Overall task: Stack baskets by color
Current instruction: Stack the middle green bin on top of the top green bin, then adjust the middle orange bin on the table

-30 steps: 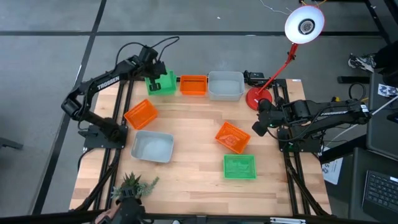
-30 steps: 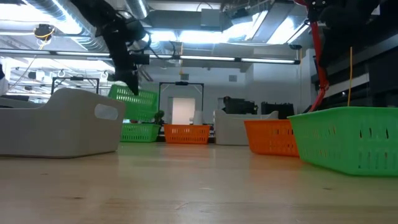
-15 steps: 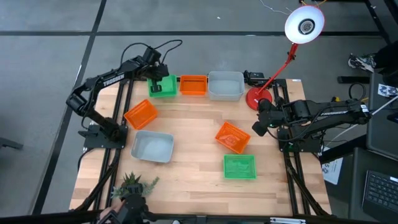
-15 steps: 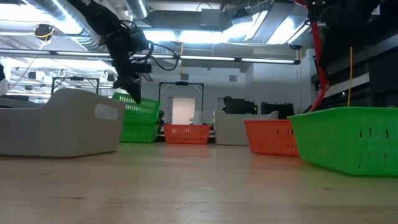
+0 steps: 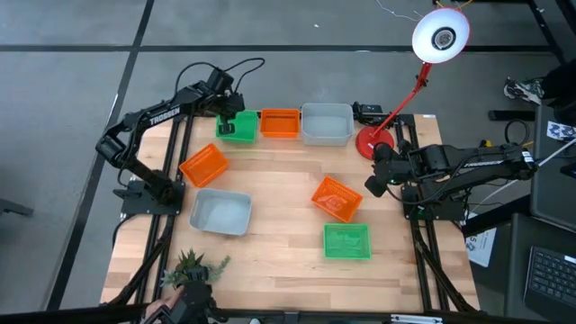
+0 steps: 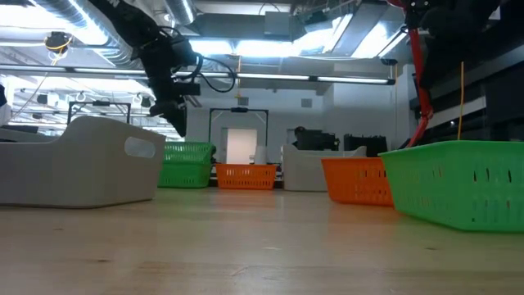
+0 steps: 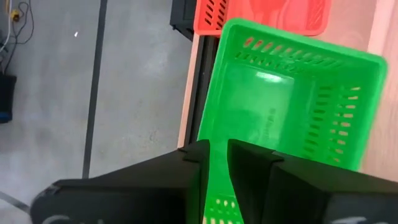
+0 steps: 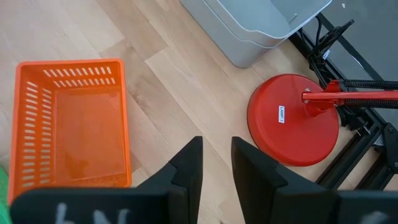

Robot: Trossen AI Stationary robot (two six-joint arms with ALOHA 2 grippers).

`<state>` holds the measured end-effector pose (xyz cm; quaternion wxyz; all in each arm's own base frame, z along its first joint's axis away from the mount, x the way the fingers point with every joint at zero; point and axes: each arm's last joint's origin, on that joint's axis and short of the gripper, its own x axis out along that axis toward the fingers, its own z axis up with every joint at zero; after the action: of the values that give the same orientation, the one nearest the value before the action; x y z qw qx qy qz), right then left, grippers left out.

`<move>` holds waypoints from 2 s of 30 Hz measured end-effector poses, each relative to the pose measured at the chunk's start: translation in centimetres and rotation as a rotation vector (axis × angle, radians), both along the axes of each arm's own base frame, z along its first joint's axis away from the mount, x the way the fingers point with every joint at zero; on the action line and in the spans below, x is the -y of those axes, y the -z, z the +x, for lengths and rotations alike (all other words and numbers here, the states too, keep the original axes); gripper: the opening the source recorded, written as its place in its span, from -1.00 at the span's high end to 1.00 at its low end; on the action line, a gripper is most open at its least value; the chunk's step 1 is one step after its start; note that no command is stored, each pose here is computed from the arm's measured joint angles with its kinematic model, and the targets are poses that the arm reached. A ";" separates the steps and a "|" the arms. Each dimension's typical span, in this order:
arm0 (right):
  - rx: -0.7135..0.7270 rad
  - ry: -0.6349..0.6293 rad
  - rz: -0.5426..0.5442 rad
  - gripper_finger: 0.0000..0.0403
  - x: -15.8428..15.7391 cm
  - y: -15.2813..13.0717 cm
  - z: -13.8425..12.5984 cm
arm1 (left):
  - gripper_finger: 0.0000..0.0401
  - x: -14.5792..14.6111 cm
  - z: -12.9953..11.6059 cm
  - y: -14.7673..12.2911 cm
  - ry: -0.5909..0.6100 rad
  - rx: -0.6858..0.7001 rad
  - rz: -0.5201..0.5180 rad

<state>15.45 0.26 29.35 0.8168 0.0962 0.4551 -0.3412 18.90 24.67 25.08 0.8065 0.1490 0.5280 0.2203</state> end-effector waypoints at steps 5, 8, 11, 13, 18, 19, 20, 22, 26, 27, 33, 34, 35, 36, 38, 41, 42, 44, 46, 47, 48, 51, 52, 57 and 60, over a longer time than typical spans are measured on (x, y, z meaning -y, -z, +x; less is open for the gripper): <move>0.003 0.002 0.001 0.58 0.0 0.0 0.0 | 0.70 0.0 0.0 -0.3 0.002 0.015 0.018; 0.006 0.002 0.001 0.58 0.0 0.0 0.0 | 0.70 0.4 0.0 -1.4 0.010 0.049 0.063; 0.007 0.002 0.002 0.58 0.0 0.0 0.0 | 0.70 1.0 0.1 -2.5 0.005 0.063 0.121; 0.007 0.002 0.002 0.58 0.0 0.0 0.0 | 0.70 1.4 0.0 -3.3 -0.031 0.048 0.184; 0.007 0.002 0.002 0.58 0.0 0.0 0.0 | 0.70 1.5 0.1 -3.3 -0.144 -0.035 0.251; 0.007 0.002 0.002 0.58 0.0 0.0 0.0 | 0.71 1.4 0.4 -3.0 -0.157 -0.041 0.249; 0.007 0.002 0.001 0.58 0.0 0.0 0.0 | 0.72 1.3 0.7 -2.6 -0.166 -0.047 0.239; 0.006 0.001 0.001 0.58 0.0 0.0 0.0 | 0.74 1.0 1.5 -1.6 -0.188 -0.073 0.245; 0.005 -0.001 0.000 0.58 0.0 0.0 0.0 | 0.82 0.0 3.3 -0.1 -0.253 -0.170 0.376; 0.005 -0.001 0.000 0.58 0.0 0.0 0.0 | 0.84 -0.2 3.7 0.4 -0.251 -0.203 0.395; 0.004 -0.001 0.000 0.58 0.0 0.0 0.0 | 0.99 0.0 5.7 2.9 -0.204 -0.265 0.387; 0.004 -0.002 0.000 0.58 0.0 0.0 0.0 | 0.99 0.0 5.9 3.2 -0.205 -0.275 0.386; 0.004 -0.002 0.000 0.58 0.0 0.0 0.0 | 0.99 0.0 6.1 3.5 -0.202 -0.283 0.385; 0.004 -0.002 0.000 0.58 0.0 0.0 0.0 | 0.98 0.0 6.3 3.8 -0.199 -0.291 0.382; 0.002 -0.004 -0.001 0.58 0.0 0.0 0.0 | 0.98 -0.1 6.5 4.6 -0.195 -0.308 0.371; 0.002 -0.004 -0.001 0.58 0.0 0.0 0.0 | 0.99 -0.4 6.8 5.9 -0.188 -0.336 0.351; 0.002 -0.004 -0.001 0.58 0.0 0.0 0.0 | 1.00 -0.5 6.9 6.4 -0.186 -0.345 0.344; 0.002 -0.004 -0.001 0.58 0.0 0.0 0.0 | 0.99 -0.7 7.1 7.0 -0.186 -0.347 0.339; 0.002 -0.004 -0.001 0.58 0.0 0.0 0.0 | 0.98 -0.9 7.2 6.9 -0.195 -0.323 0.356; 0.001 -0.004 -0.001 0.58 0.0 0.0 0.0 | 0.98 -0.9 7.3 6.8 -0.195 -0.321 0.364; 0.001 -0.004 -0.001 0.58 0.0 0.0 0.0 | 0.99 -0.9 7.4 6.7 -0.192 -0.317 0.373; 0.001 -0.004 -0.001 0.58 0.0 0.0 0.0 | 1.00 -0.4 7.4 5.5 -0.195 -0.292 0.401; 0.001 -0.004 -0.001 0.58 0.0 0.0 0.0 | 0.99 -0.1 7.5 4.8 -0.194 -0.272 0.414; 0.001 -0.004 -0.001 0.58 0.0 0.0 0.0 | 0.99 2.5 7.1 2.2 -0.099 -0.235 0.363; 0.001 -0.004 -0.001 0.58 0.0 0.0 0.0 | 0.99 4.5 6.2 1.2 -0.042 -0.210 0.232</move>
<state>15.46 0.26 29.36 0.8177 0.0951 0.4547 -0.3400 25.11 20.13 23.91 0.7194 0.2526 0.5834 0.2798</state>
